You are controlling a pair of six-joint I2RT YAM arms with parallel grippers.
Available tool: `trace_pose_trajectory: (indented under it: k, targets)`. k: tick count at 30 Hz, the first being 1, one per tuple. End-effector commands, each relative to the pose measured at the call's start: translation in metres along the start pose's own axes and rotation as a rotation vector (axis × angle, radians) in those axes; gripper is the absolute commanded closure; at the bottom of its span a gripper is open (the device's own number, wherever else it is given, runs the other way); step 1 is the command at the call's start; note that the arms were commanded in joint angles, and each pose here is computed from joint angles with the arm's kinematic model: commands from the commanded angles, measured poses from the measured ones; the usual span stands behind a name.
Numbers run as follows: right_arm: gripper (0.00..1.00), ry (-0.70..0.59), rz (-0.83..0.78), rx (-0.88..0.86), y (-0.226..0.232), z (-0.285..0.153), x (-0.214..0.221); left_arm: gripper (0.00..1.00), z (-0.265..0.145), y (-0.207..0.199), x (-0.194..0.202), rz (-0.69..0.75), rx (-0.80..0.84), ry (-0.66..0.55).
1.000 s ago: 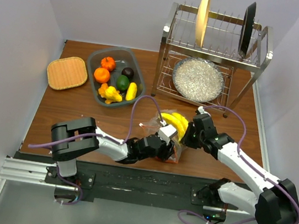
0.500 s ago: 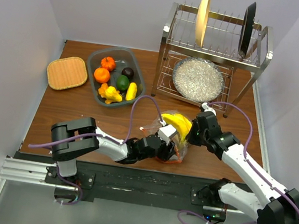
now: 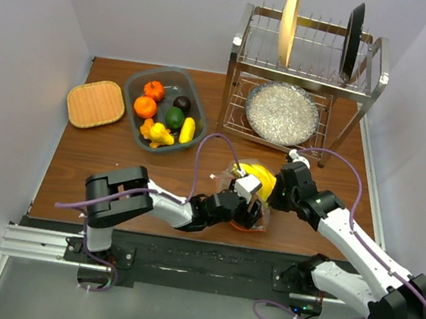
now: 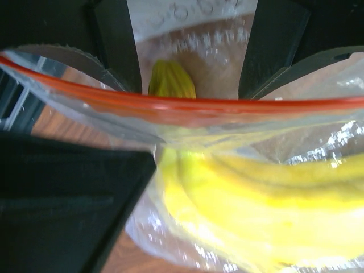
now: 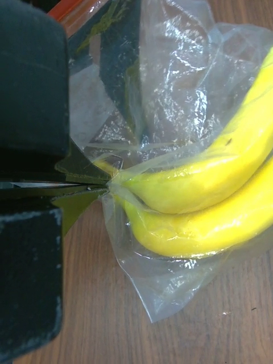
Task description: Open the zip-top bag and remove the fake food
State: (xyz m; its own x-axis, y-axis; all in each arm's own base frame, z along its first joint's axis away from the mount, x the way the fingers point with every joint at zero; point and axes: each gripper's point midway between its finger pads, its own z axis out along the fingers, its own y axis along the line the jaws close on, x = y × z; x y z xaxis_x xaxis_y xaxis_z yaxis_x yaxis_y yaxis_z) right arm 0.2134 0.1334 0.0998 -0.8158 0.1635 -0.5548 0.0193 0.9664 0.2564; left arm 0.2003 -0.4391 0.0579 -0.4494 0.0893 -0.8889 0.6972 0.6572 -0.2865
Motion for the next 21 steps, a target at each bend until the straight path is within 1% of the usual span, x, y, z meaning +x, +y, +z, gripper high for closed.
trace_pose_trajectory:
  k: [1,4,7,8,10,11,12,13,14,16,19,21]
  targets:
    - [1.00,0.000,-0.010,-0.004,0.002,-0.003,0.001,0.27,0.014,-0.007,-0.032,0.016,-0.020,-0.102]
    - [1.00,0.001,-0.013,-0.004,0.002,-0.003,0.002,0.27,0.021,-0.005,-0.031,0.022,-0.043,-0.102]
    - [1.00,-0.008,-0.017,0.003,0.002,-0.006,-0.002,0.30,0.027,0.002,-0.026,0.025,-0.088,-0.092]
    - [1.00,-0.017,-0.017,0.004,0.003,-0.008,-0.005,0.35,0.028,0.004,-0.024,0.025,-0.099,-0.090]
    - [1.00,-0.021,-0.026,0.015,0.001,-0.010,-0.007,0.40,0.028,0.009,-0.025,0.022,-0.124,-0.099]
    - [1.00,-0.034,-0.028,0.032,-0.001,-0.011,-0.010,0.46,0.027,0.010,-0.025,0.018,-0.131,-0.101]
    - [1.00,-0.028,-0.032,0.046,-0.004,-0.010,-0.009,0.48,0.026,0.013,-0.027,0.015,-0.143,-0.107]
    - [1.00,-0.024,-0.032,0.054,-0.005,-0.010,-0.009,0.51,0.024,0.012,-0.027,0.014,-0.140,-0.111]
    - [1.00,-0.032,-0.033,0.086,-0.011,-0.007,-0.010,0.56,0.020,0.013,-0.028,0.009,-0.137,-0.118]
    - [1.00,-0.038,-0.037,0.106,-0.014,-0.004,-0.012,0.64,0.013,0.014,-0.034,-0.004,-0.138,-0.134]
    - [1.00,-0.037,-0.028,0.111,-0.013,0.004,-0.013,0.68,0.002,0.017,-0.030,-0.004,-0.134,-0.130]
    - [1.00,-0.039,-0.025,0.117,-0.013,0.008,-0.015,0.74,-0.005,0.021,-0.026,-0.005,-0.141,-0.115]
